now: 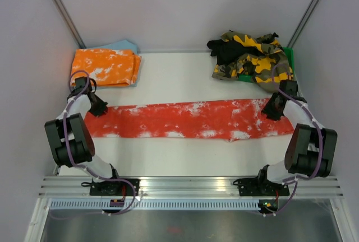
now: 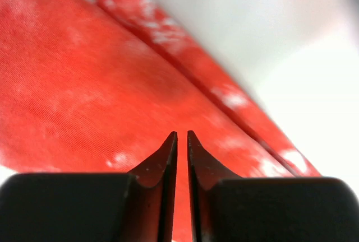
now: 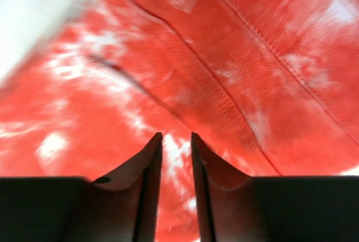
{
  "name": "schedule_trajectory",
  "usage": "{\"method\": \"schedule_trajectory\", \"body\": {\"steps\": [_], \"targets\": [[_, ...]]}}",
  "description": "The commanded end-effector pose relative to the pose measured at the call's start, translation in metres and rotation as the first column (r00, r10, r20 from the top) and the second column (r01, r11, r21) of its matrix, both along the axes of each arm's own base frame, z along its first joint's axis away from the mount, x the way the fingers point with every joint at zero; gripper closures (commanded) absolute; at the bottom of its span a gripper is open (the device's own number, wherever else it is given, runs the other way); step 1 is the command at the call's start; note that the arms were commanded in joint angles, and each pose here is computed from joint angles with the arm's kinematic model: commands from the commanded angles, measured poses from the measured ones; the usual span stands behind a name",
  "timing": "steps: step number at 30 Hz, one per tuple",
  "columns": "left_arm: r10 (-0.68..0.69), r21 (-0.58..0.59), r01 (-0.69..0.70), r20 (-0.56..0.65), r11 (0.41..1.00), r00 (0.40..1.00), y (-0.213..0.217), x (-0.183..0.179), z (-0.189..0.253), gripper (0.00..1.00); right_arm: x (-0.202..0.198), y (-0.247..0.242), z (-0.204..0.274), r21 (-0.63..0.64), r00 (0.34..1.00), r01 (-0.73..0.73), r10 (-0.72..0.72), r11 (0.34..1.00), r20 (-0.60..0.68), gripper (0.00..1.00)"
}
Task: Fold and stack the trousers
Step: Fold the trousers
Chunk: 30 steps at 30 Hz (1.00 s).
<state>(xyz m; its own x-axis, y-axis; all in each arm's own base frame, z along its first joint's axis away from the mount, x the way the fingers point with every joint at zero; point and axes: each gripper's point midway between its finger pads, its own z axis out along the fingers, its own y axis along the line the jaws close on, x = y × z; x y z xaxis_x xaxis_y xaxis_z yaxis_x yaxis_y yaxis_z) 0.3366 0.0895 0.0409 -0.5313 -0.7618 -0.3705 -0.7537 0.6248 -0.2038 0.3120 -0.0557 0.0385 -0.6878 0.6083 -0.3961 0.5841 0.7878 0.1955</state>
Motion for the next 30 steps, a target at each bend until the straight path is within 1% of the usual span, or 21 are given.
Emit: {"method": "schedule_trajectory", "body": {"steps": [1,2,3,4,5,7,9,12,13,14,15,16,18,19,20,21,23,25,27,28,30], "targets": [[-0.132,0.077,0.114,0.292,0.99,0.947,-0.009,0.03,0.093,0.8,0.038,-0.002,0.105,-0.058,0.95,-0.066,0.08,0.996,0.301,0.6],[-0.147,0.091,0.123,0.332,0.988,0.932,-0.012,0.029,0.108,0.68,0.039,-0.002,0.122,-0.075,0.94,-0.071,0.092,0.995,0.328,0.49],[-0.154,0.107,0.123,0.363,0.987,0.919,-0.013,0.026,0.123,0.53,0.033,0.0,0.13,-0.073,0.942,-0.079,0.099,0.994,0.32,0.42],[-0.166,0.138,0.119,0.412,0.983,0.896,-0.014,0.021,0.147,0.24,0.035,0.0,0.154,-0.09,0.923,-0.083,0.11,0.992,0.368,0.25],[-0.16,0.156,0.103,0.421,0.982,0.893,-0.011,0.017,0.155,0.15,0.035,0.002,0.162,-0.091,0.915,-0.088,0.116,0.992,0.387,0.16],[-0.151,0.167,0.086,0.427,0.982,0.892,-0.012,0.005,0.168,0.01,0.031,0.0,0.174,-0.105,0.905,-0.063,0.101,0.992,0.413,0.02],[-0.153,0.163,0.091,0.418,0.982,0.895,-0.015,-0.003,0.169,0.0,0.027,-0.008,0.174,-0.128,0.909,-0.02,0.072,0.992,0.412,0.02],[-0.119,0.121,0.077,0.395,0.99,0.911,-0.021,-0.019,0.156,0.0,0.021,-0.007,0.165,-0.092,0.92,0.012,0.026,0.996,0.392,0.02],[-0.091,0.093,0.061,0.357,0.994,0.93,-0.023,-0.03,0.141,0.0,0.017,-0.005,0.159,-0.074,0.924,0.015,0.015,0.997,0.383,0.02],[-0.054,0.076,0.029,0.351,0.997,0.935,-0.023,-0.036,0.138,0.0,0.016,-0.002,0.156,-0.048,0.923,0.026,-0.006,0.998,0.384,0.02],[0.02,0.016,-0.027,0.342,1.0,0.94,-0.026,-0.042,0.131,0.0,0.016,0.003,0.155,-0.02,0.921,0.011,-0.002,1.0,0.388,0.02],[0.068,-0.026,-0.063,0.3,0.998,0.952,-0.028,-0.053,0.112,0.0,0.013,0.008,0.15,0.0,0.923,0.004,-0.003,1.0,0.385,0.02],[0.154,-0.117,-0.123,0.313,0.986,0.937,-0.034,-0.06,0.106,0.0,0.014,0.017,0.15,0.046,0.914,-0.016,-0.004,0.999,0.405,0.02],[0.18,-0.142,-0.144,0.289,0.979,0.94,-0.037,-0.067,0.093,0.0,0.012,0.02,0.149,0.058,0.912,-0.023,-0.003,0.998,0.41,0.02],[0.217,-0.129,-0.188,0.276,0.974,0.936,-0.031,-0.073,0.089,0.0,0.012,0.022,0.149,0.068,0.91,-0.027,-0.003,0.997,0.414,0.02],[0.258,-0.13,-0.231,0.267,0.964,0.929,-0.029,-0.077,0.088,0.0,0.013,0.025,0.15,0.084,0.907,-0.039,0.0,0.996,0.42,0.02],[0.329,-0.049,-0.327,0.234,0.944,0.915,-0.009,-0.089,0.086,0.0,0.017,0.026,0.156,0.085,0.902,-0.049,0.008,0.995,0.431,0.02],[0.443,-0.023,-0.446,0.168,0.895,0.881,0.003,-0.109,0.077,0.0,0.02,0.024,0.157,0.084,0.907,-0.046,0.006,0.995,0.421,0.02],[0.498,-0.053,-0.496,0.163,0.867,0.852,0.013,-0.11,0.069,0.0,0.024,0.025,0.155,0.092,0.91,-0.052,0.009,0.994,0.414,0.02],[0.557,-0.079,-0.552,0.117,0.83,0.822,0.022,-0.119,0.053,0.0,0.028,0.025,0.153,0.099,0.915,-0.054,0.01,0.994,0.404,0.02],[0.6,-0.158,-0.585,0.069,0.795,0.797,0.022,-0.119,0.039,0.0,0.031,0.025,0.148,0.111,0.921,-0.057,0.009,0.992,0.389,0.02]]}}
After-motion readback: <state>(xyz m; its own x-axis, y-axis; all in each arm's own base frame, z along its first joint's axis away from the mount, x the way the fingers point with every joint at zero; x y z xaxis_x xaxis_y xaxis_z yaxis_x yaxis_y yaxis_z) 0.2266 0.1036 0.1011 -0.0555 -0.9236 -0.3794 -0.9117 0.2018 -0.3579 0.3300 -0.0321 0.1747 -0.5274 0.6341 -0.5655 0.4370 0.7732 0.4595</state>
